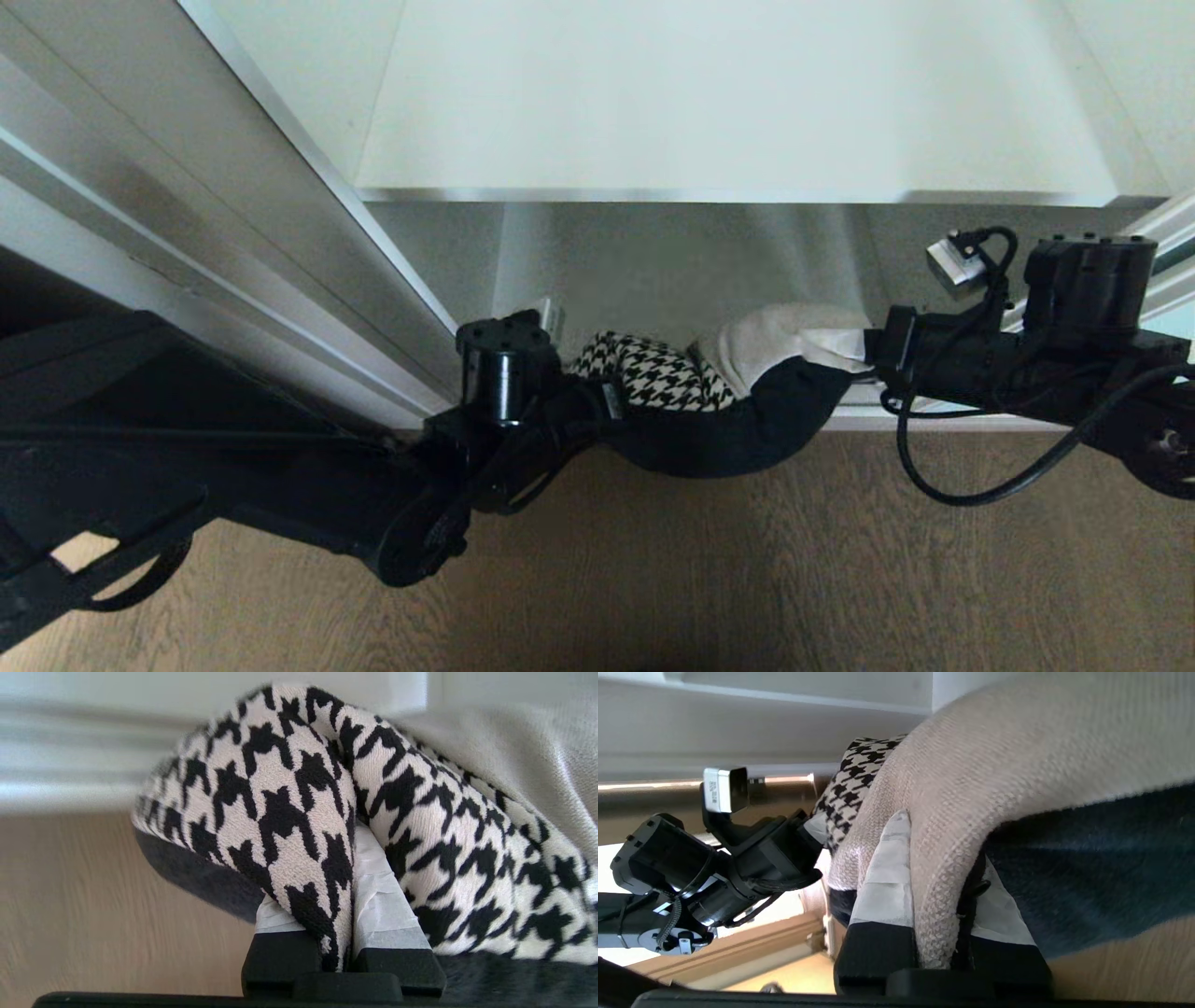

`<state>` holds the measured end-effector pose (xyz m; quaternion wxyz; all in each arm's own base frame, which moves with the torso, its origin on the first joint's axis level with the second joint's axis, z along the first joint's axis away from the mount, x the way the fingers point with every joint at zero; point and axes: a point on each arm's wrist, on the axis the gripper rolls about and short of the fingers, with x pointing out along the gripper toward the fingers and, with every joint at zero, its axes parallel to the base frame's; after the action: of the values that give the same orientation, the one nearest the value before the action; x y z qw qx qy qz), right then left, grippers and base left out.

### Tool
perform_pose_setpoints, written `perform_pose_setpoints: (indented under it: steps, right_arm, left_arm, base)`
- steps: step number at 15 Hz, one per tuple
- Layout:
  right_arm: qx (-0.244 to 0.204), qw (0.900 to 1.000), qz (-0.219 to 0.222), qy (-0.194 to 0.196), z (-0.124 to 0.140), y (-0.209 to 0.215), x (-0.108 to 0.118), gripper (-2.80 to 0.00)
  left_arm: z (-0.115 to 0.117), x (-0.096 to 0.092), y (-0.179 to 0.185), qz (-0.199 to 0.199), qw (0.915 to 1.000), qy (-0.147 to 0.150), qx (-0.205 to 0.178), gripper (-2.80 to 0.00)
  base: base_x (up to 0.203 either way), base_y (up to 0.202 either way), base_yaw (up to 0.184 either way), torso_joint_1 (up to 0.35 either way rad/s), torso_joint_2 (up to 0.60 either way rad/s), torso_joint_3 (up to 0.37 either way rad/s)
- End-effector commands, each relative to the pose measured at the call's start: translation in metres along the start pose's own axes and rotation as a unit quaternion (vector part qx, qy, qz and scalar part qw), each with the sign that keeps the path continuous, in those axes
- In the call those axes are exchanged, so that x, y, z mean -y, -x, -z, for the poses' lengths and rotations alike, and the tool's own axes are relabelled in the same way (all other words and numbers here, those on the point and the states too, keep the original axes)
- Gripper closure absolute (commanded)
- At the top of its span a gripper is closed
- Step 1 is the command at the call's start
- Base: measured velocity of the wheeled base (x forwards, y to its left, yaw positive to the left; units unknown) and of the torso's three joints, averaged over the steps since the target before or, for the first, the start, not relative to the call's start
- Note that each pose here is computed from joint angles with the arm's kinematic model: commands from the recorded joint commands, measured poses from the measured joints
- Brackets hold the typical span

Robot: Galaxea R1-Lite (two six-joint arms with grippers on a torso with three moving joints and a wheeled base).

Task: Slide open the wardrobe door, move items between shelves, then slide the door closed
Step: Place the pillow on the lower shelf

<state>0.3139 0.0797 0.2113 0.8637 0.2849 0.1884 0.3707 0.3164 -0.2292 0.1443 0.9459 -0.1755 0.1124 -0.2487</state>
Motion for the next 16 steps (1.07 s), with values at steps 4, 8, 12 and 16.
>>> perform_pose_setpoints:
  steps: [4,8,12,16]
  right_arm:
    - [0.044,0.998,-0.027,0.034,-0.025,0.018,-0.028,0.00]
    - [0.063,0.996,-0.037,0.049,-0.028,0.040,-0.047,0.00]
    - [0.000,1.000,0.022,-0.002,0.012,0.015,0.018,0.00]
    - [-0.041,0.997,0.056,-0.028,0.055,-0.022,0.087,0.00]
  left_arm:
    - [-0.046,0.013,0.017,0.019,0.9975,-0.024,0.064,0.00]
    - [-0.065,0.020,0.032,0.022,0.9965,-0.036,0.073,0.00]
    - [-0.005,-0.007,-0.001,-0.012,0.9991,-0.040,-0.008,0.00]
    - [0.060,-0.054,-0.040,-0.055,0.9964,-0.039,-0.050,0.00]
  base:
    - [0.000,0.000,0.000,0.000,0.00,0.000]
    - [0.000,0.000,0.000,0.000,0.00,0.000]
    - [0.000,0.000,0.000,0.000,0.00,0.000]
    - [0.000,0.000,0.000,0.000,0.00,0.000]
